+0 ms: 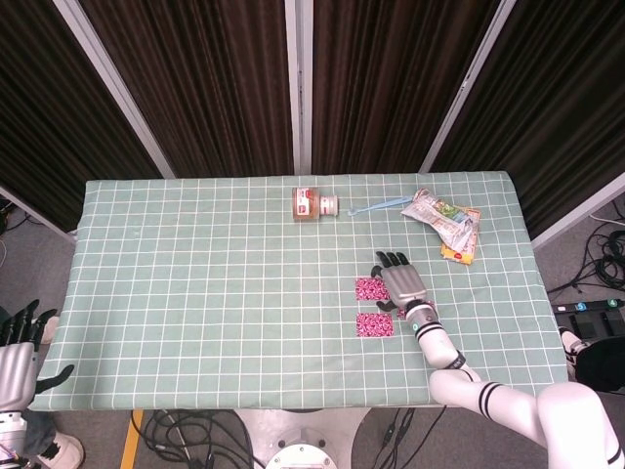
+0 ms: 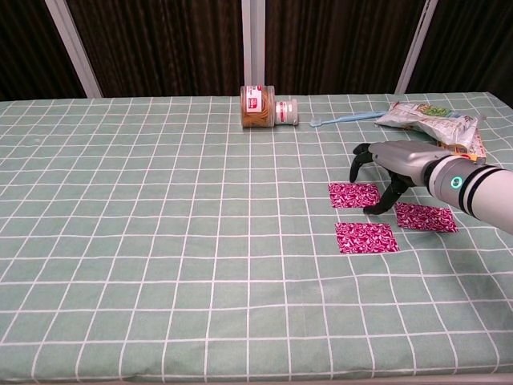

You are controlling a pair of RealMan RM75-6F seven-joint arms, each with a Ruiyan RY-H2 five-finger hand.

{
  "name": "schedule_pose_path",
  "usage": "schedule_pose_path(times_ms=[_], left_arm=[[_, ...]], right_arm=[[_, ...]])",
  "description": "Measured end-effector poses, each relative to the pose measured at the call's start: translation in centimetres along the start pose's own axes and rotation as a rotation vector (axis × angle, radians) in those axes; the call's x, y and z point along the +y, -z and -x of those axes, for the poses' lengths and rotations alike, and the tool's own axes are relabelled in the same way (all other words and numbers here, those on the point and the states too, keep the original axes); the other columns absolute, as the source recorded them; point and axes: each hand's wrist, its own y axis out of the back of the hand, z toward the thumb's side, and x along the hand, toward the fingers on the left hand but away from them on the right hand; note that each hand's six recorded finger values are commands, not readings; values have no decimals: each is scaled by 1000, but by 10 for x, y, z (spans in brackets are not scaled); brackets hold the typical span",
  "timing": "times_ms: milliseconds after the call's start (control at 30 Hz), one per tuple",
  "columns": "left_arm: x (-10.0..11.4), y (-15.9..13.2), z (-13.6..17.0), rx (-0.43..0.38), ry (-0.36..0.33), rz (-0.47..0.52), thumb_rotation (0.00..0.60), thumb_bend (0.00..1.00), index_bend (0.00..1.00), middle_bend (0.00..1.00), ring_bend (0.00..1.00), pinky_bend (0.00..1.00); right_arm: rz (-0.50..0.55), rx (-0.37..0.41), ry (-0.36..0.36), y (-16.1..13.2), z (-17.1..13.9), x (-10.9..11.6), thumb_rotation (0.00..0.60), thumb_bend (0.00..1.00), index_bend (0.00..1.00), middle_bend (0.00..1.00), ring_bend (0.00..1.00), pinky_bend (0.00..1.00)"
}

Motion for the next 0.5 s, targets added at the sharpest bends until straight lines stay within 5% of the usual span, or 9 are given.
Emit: schedule_pose_path(times_ms=[500], left_arm=[[-1,2,0,4,2,1,600,173,225,146,106,126]], right_arm=[[-6,-10,0,1,3,-3,568,149,416,45,0,0]])
